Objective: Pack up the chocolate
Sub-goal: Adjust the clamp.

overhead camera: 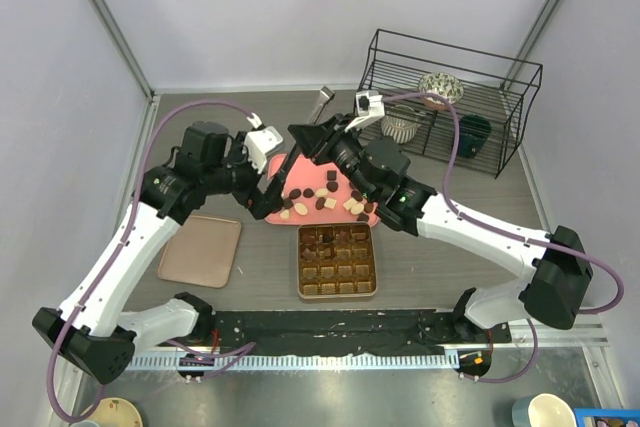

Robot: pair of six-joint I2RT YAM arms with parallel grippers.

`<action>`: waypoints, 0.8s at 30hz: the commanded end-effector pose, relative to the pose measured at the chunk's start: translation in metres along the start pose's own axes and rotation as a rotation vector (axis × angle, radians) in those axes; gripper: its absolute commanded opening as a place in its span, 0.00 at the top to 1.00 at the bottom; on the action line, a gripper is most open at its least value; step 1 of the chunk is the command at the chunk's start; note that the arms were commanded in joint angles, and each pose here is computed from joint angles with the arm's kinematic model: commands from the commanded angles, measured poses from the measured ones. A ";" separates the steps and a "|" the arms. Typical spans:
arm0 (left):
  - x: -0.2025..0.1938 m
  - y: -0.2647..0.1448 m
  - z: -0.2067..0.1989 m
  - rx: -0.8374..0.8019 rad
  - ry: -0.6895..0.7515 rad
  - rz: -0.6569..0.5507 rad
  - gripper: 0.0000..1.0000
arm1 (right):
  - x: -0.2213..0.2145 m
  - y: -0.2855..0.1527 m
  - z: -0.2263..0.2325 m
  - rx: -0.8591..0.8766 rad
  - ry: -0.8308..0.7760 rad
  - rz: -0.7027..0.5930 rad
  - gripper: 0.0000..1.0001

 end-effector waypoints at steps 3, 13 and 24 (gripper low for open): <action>-0.002 0.000 -0.009 -0.058 0.047 -0.035 0.00 | 0.030 -0.007 0.022 0.069 0.147 -0.137 0.87; -0.014 -0.002 -0.001 0.009 0.150 0.018 0.03 | 0.030 -0.014 0.027 0.085 0.167 -0.099 0.88; -0.014 -0.004 0.004 0.038 0.178 0.027 0.22 | 0.015 -0.036 0.020 0.070 0.157 0.024 0.86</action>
Point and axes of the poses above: each gripper's point midway between its finger pads, its own y axis out along the fingers, its own z axis along the line the jaws close on, x = y × z, the point moved 5 cm from there along -y, back along the fingers, and after that the axes turned 3 degrees about y, right-handed, at the moved point
